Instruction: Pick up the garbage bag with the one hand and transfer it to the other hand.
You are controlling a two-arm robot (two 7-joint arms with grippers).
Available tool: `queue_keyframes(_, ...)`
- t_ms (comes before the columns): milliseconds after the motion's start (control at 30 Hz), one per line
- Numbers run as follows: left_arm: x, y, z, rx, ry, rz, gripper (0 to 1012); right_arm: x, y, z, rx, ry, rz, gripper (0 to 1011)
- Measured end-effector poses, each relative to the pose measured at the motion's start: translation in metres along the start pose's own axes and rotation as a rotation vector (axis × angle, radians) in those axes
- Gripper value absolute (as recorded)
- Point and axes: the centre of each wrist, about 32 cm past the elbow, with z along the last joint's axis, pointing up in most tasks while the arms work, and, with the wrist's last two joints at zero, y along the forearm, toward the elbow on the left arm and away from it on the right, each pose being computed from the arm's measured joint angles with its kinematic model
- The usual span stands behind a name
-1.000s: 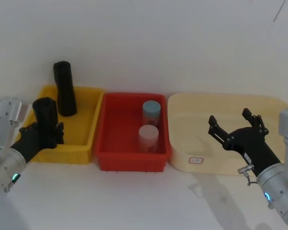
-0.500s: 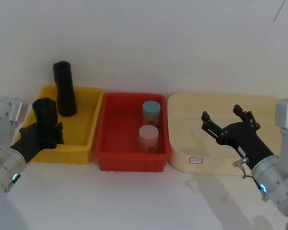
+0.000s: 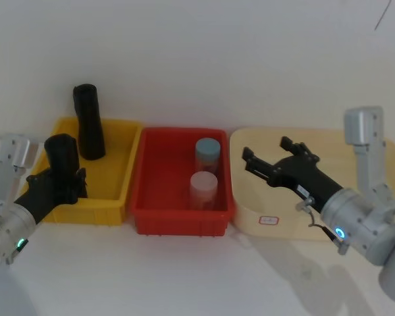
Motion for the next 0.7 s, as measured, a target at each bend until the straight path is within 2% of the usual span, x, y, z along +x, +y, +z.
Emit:
queue_keyframes(300, 0.0000, 0.0000, 0.0000, 0.000, 0.000, 0.000, 410, -0.001, 0.026, 0.014, -0.090, -0.024, 0.108, 1001)
queue_keyframes(700, 0.0000, 0.0000, 0.0000, 0.000, 0.000, 0.000, 410, -0.009, 0.068, 0.025, -0.236, -0.141, 0.228, 1001)
